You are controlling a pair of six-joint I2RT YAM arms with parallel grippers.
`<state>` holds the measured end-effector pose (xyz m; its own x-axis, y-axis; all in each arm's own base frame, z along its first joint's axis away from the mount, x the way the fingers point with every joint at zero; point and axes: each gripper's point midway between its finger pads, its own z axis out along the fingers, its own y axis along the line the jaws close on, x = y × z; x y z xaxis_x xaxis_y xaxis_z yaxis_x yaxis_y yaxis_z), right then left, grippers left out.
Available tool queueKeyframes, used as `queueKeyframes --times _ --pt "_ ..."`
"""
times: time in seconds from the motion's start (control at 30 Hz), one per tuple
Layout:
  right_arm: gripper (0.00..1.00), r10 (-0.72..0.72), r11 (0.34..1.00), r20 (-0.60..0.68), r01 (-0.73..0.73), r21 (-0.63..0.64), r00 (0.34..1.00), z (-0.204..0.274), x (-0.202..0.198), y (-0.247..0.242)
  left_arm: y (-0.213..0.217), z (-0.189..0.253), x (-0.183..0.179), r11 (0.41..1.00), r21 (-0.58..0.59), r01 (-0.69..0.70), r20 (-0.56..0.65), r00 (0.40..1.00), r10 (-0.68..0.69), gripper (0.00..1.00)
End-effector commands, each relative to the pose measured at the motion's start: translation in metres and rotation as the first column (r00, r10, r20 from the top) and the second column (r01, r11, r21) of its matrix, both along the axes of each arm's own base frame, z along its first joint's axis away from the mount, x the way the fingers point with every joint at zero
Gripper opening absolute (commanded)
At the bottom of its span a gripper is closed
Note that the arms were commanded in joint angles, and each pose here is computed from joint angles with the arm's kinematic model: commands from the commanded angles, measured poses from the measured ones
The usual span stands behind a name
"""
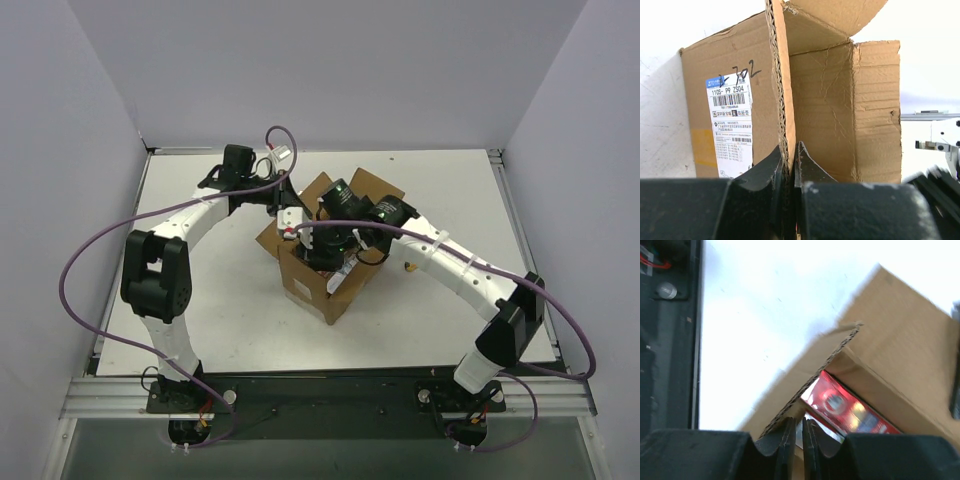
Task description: Unpack the express box
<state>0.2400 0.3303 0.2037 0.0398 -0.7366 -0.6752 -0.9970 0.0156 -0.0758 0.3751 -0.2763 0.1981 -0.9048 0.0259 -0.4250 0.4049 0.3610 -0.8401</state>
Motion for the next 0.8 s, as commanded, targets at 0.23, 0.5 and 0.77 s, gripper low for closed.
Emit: queueKeyframes --times 0.23,0.5,0.77 --pt "0.64 -0.14 0.99 -0.008 0.14 -0.007 0.99 0.004 -0.016 0.023 0.01 0.012 0.031 0.995 -0.023 -0.1 0.09 0.991 0.101 0.05" --pt "0.78 -0.293 0.954 -0.079 0.286 -0.088 0.953 -0.045 -0.02 0.034 0.01 0.016 0.032 0.993 -0.037 -0.112 0.079 0.99 0.114 0.05" --pt "0.77 -0.371 0.909 -0.059 0.35 -0.225 0.927 -0.097 -0.018 0.013 0.009 0.019 0.031 0.994 -0.053 -0.1 0.07 0.992 0.103 0.04"
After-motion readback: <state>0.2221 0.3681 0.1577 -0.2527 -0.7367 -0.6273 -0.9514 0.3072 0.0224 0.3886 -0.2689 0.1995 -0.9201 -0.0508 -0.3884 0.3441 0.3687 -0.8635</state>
